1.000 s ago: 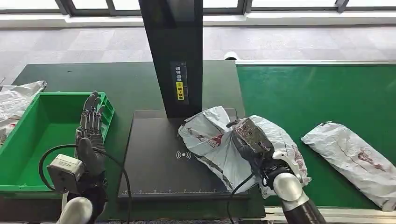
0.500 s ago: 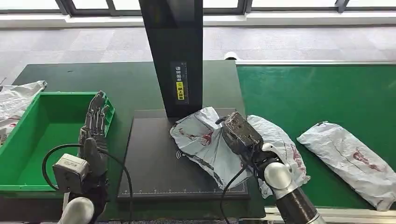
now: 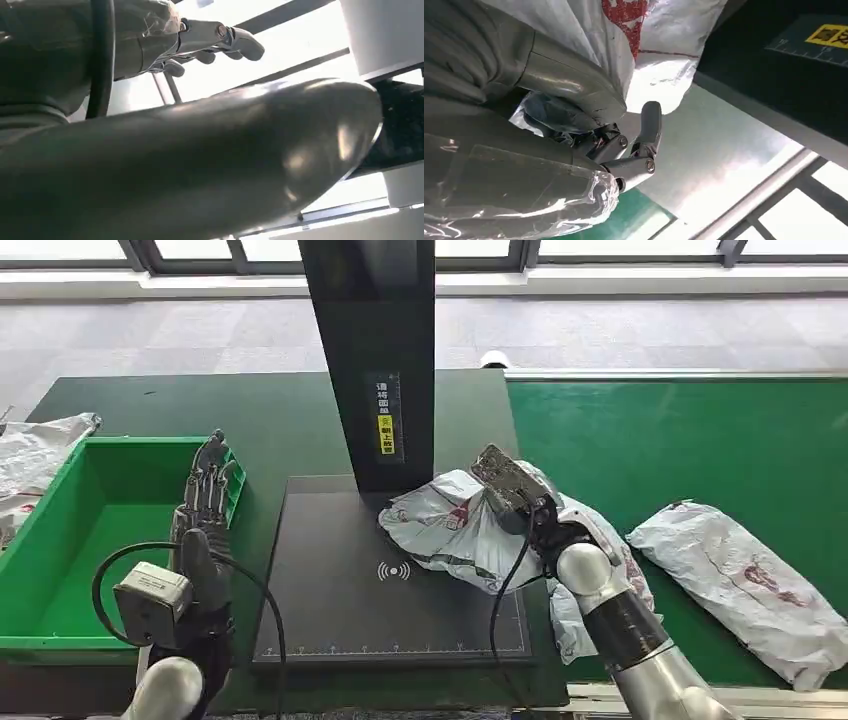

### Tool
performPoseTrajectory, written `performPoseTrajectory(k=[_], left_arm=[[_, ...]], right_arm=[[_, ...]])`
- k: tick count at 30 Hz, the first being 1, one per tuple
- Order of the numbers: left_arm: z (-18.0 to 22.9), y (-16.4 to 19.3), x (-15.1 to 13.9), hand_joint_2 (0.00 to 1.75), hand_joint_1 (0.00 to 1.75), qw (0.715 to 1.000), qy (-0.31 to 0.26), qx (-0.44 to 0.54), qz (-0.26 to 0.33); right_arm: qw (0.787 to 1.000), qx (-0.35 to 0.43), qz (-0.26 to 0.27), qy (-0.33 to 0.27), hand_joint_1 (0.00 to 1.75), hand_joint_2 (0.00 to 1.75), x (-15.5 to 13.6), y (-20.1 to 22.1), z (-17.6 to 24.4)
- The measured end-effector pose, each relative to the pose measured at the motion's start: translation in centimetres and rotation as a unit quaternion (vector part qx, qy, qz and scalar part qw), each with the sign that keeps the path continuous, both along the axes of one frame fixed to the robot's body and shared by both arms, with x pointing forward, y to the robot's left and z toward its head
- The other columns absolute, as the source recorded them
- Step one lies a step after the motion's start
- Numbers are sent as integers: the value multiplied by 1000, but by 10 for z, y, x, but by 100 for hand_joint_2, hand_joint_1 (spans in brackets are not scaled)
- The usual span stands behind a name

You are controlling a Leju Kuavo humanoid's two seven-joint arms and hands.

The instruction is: Moved the parcel from conveyor to table for the left to box.

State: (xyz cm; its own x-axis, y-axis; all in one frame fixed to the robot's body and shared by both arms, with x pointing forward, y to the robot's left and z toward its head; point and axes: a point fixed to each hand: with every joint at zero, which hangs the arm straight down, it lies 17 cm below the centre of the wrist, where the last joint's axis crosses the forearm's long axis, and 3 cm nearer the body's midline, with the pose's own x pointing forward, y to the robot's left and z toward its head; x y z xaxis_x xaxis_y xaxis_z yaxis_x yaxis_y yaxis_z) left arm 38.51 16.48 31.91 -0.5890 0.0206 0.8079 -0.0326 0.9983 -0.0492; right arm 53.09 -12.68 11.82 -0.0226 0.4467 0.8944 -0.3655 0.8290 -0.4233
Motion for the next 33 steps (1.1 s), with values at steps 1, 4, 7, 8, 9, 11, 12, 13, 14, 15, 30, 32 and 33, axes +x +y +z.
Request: performPoseTrajectory(k=[1, 4, 7, 8, 9, 11, 12, 13, 14, 15, 30, 32, 33], left_arm=[[0, 0, 0, 0, 0, 1000, 0, 0, -1], [1, -1, 2, 0, 0, 1000, 0, -1, -2], [2, -1, 3, 0, 0, 1000, 0, -4, -3], [2, -1, 3, 0, 0, 1000, 0, -5, -3], [2, -1, 3, 0, 0, 1000, 0, -5, -3], [2, -1, 3, 0, 0, 1000, -1, -5, -3], [2, -1, 4, 0, 0, 1000, -1, -5, -3], [2, -1, 4, 0, 0, 1000, -1, -5, -3], [2, -1, 4, 0, 0, 1000, -1, -5, -3], [2, -1, 4, 0, 0, 1000, -1, -5, -3], [1, -2, 5, 0, 0, 1000, 1, -11, -6], [1, -2, 5, 0, 0, 1000, 1, -12, -6], [1, -2, 5, 0, 0, 1000, 1, -12, -6]], right_arm=[[1000, 5, 5, 4, 175, 175, -1, 2, -1], [1000, 19, 20, 14, 175, 175, -4, 13, -4], [999, 21, 23, 18, 175, 175, -4, 16, -6], [999, 20, 23, 18, 175, 175, -4, 16, -5], [999, 20, 24, 18, 175, 175, -3, 17, -5], [999, 20, 24, 19, 175, 175, -3, 18, -5], [999, 20, 24, 19, 175, 175, -3, 18, -6], [999, 20, 24, 20, 175, 175, -3, 18, -7], [999, 20, 24, 21, 175, 175, -3, 18, -7], [999, 20, 24, 21, 175, 175, -3, 18, -7], [985, 135, 94, 59, 175, 175, -24, 76, 6], [981, 150, 109, 61, 175, 175, -30, 88, 10], [980, 153, 114, 62, 175, 175, -32, 92, 11]])
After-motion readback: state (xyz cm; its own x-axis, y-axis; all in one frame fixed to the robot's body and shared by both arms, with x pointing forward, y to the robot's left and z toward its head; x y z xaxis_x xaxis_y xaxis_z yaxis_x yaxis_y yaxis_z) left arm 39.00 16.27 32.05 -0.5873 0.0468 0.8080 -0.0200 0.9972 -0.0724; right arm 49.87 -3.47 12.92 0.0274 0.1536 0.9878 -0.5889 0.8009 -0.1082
